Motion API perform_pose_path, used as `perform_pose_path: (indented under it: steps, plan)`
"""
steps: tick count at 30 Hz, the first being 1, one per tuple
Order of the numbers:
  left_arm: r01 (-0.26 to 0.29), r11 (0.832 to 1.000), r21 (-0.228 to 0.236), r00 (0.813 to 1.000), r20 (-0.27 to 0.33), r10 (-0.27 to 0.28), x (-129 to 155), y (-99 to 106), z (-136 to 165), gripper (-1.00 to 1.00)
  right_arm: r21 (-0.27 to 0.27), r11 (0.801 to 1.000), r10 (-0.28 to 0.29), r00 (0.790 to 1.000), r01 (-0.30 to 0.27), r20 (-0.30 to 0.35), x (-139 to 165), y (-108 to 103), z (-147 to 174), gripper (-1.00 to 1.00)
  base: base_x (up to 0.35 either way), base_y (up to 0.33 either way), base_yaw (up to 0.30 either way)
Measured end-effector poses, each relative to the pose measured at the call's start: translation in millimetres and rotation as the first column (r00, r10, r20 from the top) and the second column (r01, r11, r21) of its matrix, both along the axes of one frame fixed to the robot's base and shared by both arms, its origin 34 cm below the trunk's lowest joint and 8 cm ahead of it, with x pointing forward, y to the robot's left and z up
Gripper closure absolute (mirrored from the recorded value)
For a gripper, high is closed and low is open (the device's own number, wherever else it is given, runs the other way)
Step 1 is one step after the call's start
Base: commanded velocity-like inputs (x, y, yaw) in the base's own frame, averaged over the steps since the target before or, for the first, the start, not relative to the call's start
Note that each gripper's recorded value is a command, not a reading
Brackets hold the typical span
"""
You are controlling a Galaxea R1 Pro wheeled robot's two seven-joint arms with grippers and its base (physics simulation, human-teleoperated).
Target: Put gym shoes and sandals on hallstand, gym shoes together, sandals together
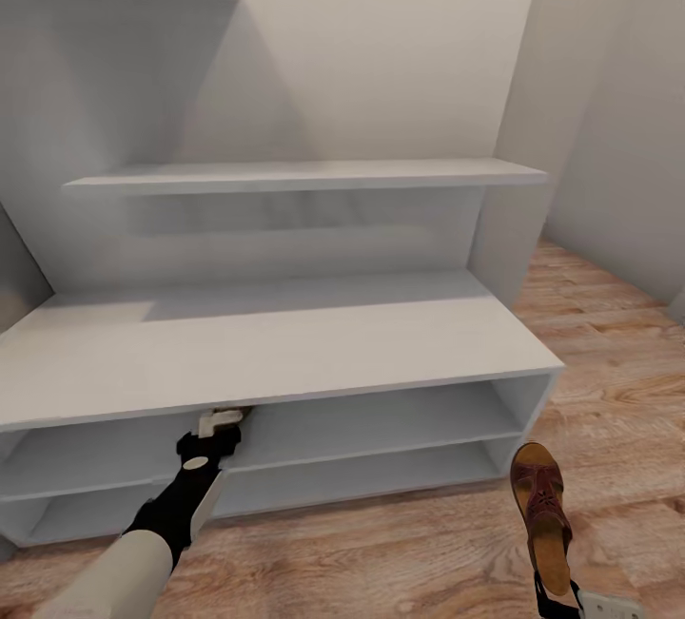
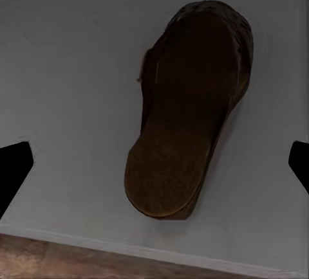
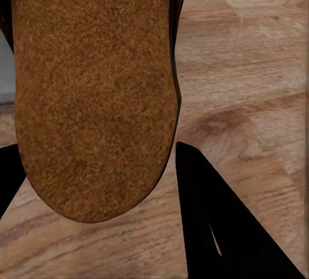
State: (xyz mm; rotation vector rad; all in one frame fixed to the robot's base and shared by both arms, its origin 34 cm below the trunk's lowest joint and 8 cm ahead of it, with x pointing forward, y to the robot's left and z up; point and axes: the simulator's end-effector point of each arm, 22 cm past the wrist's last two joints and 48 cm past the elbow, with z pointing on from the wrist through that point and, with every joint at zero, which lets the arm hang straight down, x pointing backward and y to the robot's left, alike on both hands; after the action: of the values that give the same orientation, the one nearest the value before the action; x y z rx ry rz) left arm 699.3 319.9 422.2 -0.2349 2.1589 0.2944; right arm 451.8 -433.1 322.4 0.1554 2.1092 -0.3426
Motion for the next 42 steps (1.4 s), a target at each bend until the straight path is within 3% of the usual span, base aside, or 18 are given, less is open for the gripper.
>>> perform_pose_path:
  steps: [11,22,25,28,34,40,41,42]
  plan:
    - [0.0,1.0,0.0,1.0,0.0,0.0,-1,0,-1,-1.0,0.0,1.0,0.0,1.0,0.0,-0.001,0,0,0,1.0,-0.326,0.025,0.0]
    - [0.001,1.0,-0.011,1.0,0.001,-0.001,-6,2,-5,-1.0,0.0,1.0,0.001,1.0,-0.001,-0.001,0,0,0,1.0,-0.216,0.23,0.0]
    - [-0.02,1.0,0.008,1.0,-0.022,0.02,-35,32,-27,-1.0,0.0,1.0,0.001,1.0,-0.001,0.001,0,1,0,1.0,-0.029,0.298,0.0]
    - [0.005,1.0,-0.008,1.0,-0.017,-0.005,-63,46,-47,-1.0,0.001,1.0,0.002,1.0,-0.002,0.001,0,2,0,1.0,-0.008,0.304,0.0]
    - [0.039,0.999,0.003,0.999,-0.021,-0.039,-111,68,-72,-1.0,0.002,1.0,0.002,1.0,-0.002,0.001,0,2,0,1.0,-0.002,0.305,0.0]
    - [0.037,0.999,0.025,0.999,-0.041,-0.035,-163,89,-96,-1.0,0.003,1.0,0.003,1.0,-0.003,0.002,1,3,0,1.0,-0.063,0.304,0.0]
    - [0.031,0.999,0.022,0.999,-0.044,-0.03,-189,92,-108,-1.0,0.002,1.0,0.004,1.0,-0.004,0.002,0,3,0,1.0,-0.152,0.296,0.0]
    - [0.033,0.999,0.02,0.998,-0.049,-0.032,-195,92,-112,-1.0,0.002,1.0,0.005,1.0,-0.005,0.002,0,3,0,1.0,-0.158,0.294,0.0]
